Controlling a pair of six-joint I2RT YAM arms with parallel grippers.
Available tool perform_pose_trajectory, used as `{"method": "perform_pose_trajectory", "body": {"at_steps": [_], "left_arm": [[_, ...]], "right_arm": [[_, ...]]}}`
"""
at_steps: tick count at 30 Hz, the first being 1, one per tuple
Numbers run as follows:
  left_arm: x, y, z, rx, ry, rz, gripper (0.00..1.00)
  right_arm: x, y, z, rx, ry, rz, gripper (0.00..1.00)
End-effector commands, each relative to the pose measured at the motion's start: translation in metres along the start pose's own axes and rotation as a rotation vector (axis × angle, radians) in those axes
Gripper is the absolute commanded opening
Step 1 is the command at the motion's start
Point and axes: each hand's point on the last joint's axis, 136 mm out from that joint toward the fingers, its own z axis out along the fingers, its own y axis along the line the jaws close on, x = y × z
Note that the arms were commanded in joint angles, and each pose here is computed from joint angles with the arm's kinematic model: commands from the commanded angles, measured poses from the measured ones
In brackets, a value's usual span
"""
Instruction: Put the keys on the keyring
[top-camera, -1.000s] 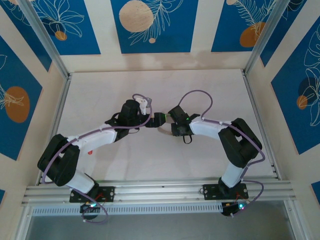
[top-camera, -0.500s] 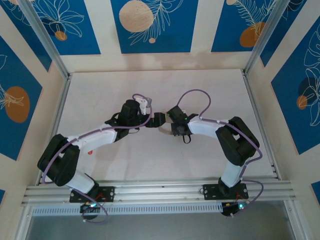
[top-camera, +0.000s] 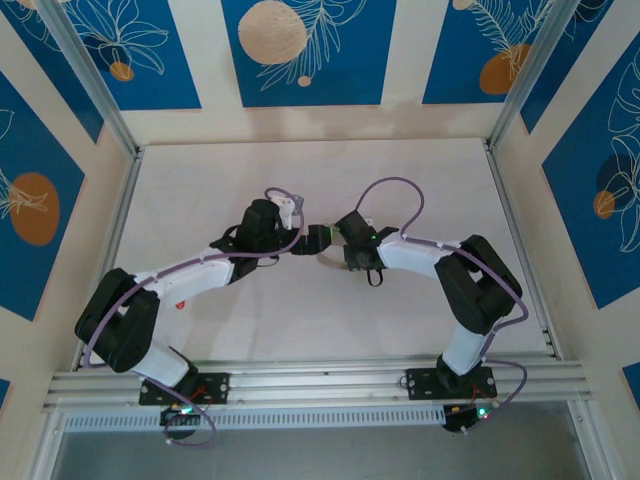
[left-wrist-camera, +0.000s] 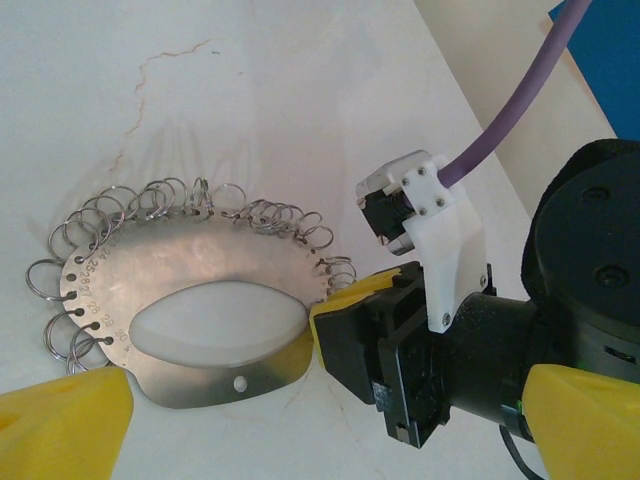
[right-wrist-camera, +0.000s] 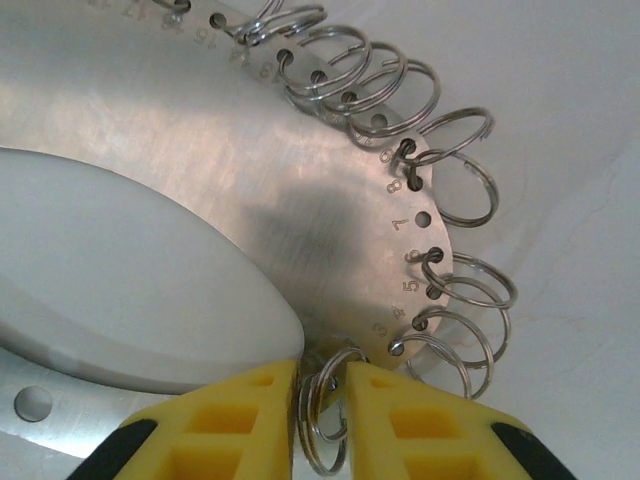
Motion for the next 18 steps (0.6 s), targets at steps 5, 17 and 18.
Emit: {"method": "perform_pose_trajectory", "body": {"at_steps": [5, 17, 18], "left_arm": [[-0.01, -0.0094, -0.0049, 0.028, -0.041, 0.002, 1.0], [-0.0114, -0.0094, -0.0047, 0.026, -0.046, -0.001, 1.0], [-0.0112, -0.0089, -0.0045, 0.023, -0.045, -0.004, 1.0]], "right_arm": [[0.0021, -0.0102, -0.0045, 0.028, -0.008, -0.001, 0.17], [0.0036, -0.0146, -0.0022, 0.032, -0.006, 0.0, 0.0], [0.0017, -0.0152, -0.0037, 0.028, -0.011, -0.001, 0.0]]}}
